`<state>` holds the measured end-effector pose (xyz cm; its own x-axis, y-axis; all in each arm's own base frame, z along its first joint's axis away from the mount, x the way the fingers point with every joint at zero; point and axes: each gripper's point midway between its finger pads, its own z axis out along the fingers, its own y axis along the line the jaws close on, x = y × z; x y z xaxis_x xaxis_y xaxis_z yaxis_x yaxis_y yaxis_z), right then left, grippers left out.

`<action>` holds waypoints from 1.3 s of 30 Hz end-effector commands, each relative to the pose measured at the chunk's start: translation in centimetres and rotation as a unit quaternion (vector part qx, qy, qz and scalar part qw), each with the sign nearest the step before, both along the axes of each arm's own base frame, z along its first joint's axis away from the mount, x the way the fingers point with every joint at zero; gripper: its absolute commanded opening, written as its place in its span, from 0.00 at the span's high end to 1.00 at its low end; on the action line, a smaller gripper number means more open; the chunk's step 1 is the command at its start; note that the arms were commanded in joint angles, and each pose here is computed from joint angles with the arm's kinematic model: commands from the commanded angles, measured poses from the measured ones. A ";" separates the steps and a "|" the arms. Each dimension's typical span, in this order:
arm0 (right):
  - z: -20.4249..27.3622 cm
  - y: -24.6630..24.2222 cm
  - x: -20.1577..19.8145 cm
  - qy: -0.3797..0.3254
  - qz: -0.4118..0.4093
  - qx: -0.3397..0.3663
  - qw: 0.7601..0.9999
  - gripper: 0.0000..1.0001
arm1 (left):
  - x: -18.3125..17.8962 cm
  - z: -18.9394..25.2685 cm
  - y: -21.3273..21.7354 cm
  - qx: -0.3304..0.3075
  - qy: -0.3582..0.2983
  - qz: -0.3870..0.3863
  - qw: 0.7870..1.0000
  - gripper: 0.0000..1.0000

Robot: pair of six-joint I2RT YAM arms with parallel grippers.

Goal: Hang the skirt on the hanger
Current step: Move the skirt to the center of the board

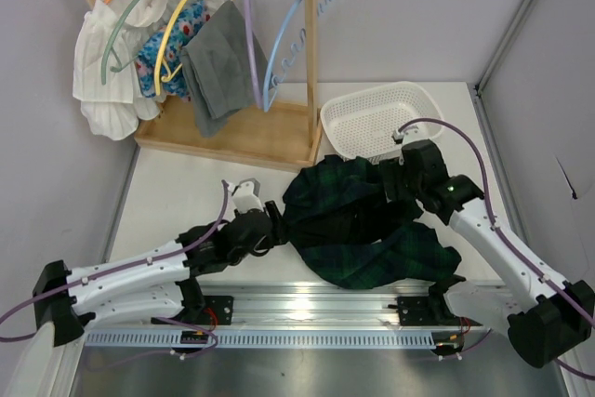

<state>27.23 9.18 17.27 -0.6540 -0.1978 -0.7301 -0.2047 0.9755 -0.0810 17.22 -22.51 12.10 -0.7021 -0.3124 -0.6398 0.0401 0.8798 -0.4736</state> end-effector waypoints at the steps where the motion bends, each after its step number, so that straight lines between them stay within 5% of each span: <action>1: 0.6 0.0 1.0 -0.006 0.000 -0.022 1.000 0.21 | -0.5 1.5 0.2 -0.016 -0.006 -0.015 1.000 0.37; 13: 5.1 0.9 -1.9 -0.057 0.059 0.038 0.996 0.21 | -1.2 0.9 -0.7 -0.032 0.001 -0.047 0.998 0.28; 39: -1.2 -0.4 1.3 0.027 0.034 -0.064 0.997 0.26 | -1.6 1.4 -1.5 -0.051 -0.009 -0.078 0.996 0.14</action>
<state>26.57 9.01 14.76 -0.7000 -0.3257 -0.6356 -0.3041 0.9412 -0.1474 15.61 -23.56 13.44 -0.7353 -0.2752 -0.6193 0.1498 0.8253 -0.5445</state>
